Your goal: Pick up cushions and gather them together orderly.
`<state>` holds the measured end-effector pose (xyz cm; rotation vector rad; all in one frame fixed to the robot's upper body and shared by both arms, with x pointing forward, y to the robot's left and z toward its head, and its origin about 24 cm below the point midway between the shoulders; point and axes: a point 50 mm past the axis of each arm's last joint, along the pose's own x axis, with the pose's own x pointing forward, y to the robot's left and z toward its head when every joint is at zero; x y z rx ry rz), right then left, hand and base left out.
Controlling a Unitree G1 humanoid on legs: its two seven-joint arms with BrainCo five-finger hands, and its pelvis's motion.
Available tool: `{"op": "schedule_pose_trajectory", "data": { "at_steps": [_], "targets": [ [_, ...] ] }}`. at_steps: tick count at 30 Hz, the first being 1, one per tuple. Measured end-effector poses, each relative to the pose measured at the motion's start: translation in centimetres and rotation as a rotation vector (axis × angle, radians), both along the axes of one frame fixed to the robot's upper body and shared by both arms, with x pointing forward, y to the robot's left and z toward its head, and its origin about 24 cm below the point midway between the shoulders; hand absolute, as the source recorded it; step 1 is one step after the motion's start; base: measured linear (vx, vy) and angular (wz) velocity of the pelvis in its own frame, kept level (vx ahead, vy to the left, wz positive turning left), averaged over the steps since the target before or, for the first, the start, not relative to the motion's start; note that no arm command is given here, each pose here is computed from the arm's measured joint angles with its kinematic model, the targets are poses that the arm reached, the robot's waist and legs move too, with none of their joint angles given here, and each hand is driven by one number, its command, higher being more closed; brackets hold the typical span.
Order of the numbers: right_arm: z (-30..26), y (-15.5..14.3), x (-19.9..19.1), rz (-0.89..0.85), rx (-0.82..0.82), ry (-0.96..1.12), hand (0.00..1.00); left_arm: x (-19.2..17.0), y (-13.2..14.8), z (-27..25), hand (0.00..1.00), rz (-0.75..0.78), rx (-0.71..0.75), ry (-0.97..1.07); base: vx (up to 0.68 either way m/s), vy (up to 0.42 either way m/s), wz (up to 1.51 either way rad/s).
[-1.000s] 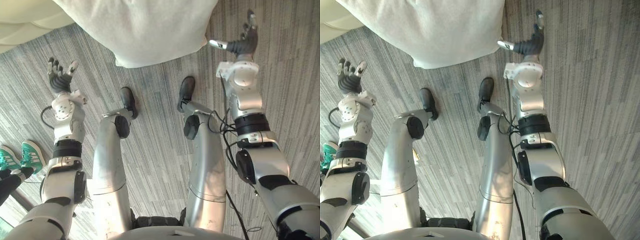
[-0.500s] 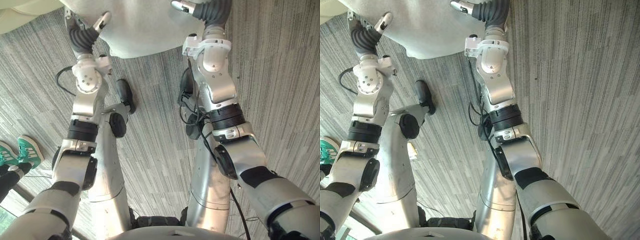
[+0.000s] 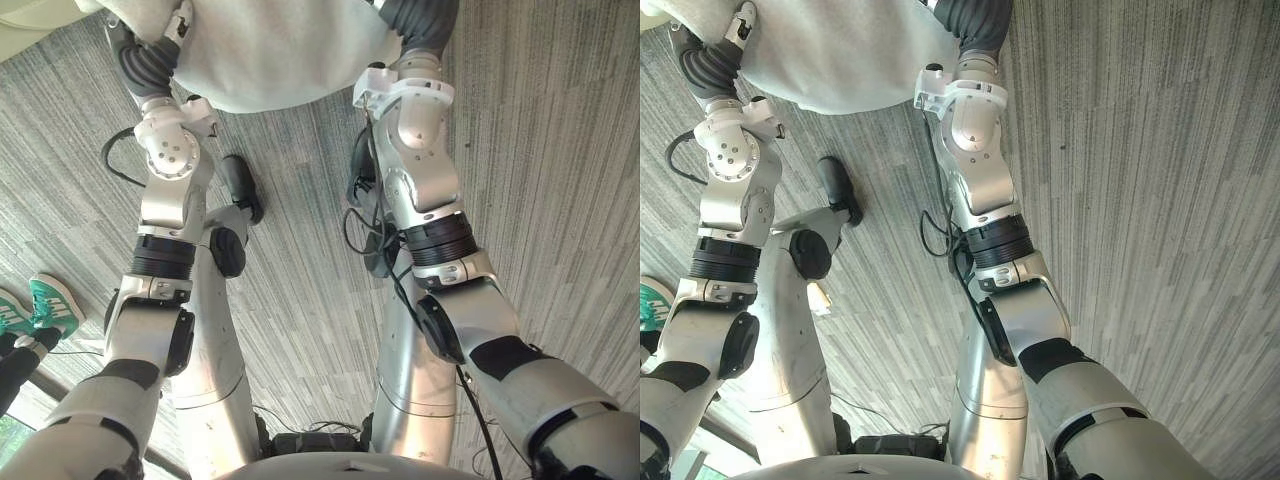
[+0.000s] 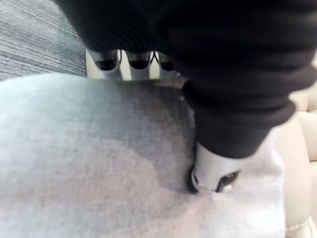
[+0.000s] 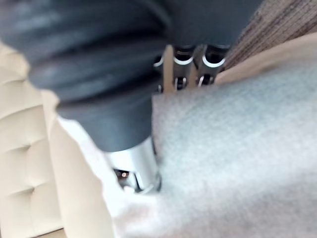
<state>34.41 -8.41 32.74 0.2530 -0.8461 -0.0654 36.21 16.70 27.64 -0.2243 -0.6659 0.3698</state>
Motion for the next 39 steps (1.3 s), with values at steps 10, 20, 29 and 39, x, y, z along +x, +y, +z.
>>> {"op": "schedule_pose_trajectory", "data": {
  "at_steps": [10, 20, 29, 39],
  "targets": [
    [-0.1, -1.0, -0.9, 0.062, 0.081, -0.039, 1.0, -1.8, -1.1, 0.5, 1.0, -0.055, -0.042, -0.087, -0.04, -0.06, 0.11],
    [-3.0, -1.7, -2.4, 0.103, 0.124, -0.029, 1.0, -4.6, -2.5, -2.7, 1.0, -0.115, -0.11, -0.091, 0.02, -0.072, 0.05],
    [-11.1, -2.4, -4.1, 0.091, 0.091, 0.151, 1.0, -8.2, -3.1, -9.6, 1.0, -0.146, -0.164, 0.072, 0.06, -0.029, -0.08],
    [-24.3, -3.0, -10.8, 0.13, 0.079, 0.593, 1.0, -13.8, -2.4, -18.3, 1.0, -0.164, -0.189, 0.382, 0.18, 0.009, 0.04]
  ]
}}
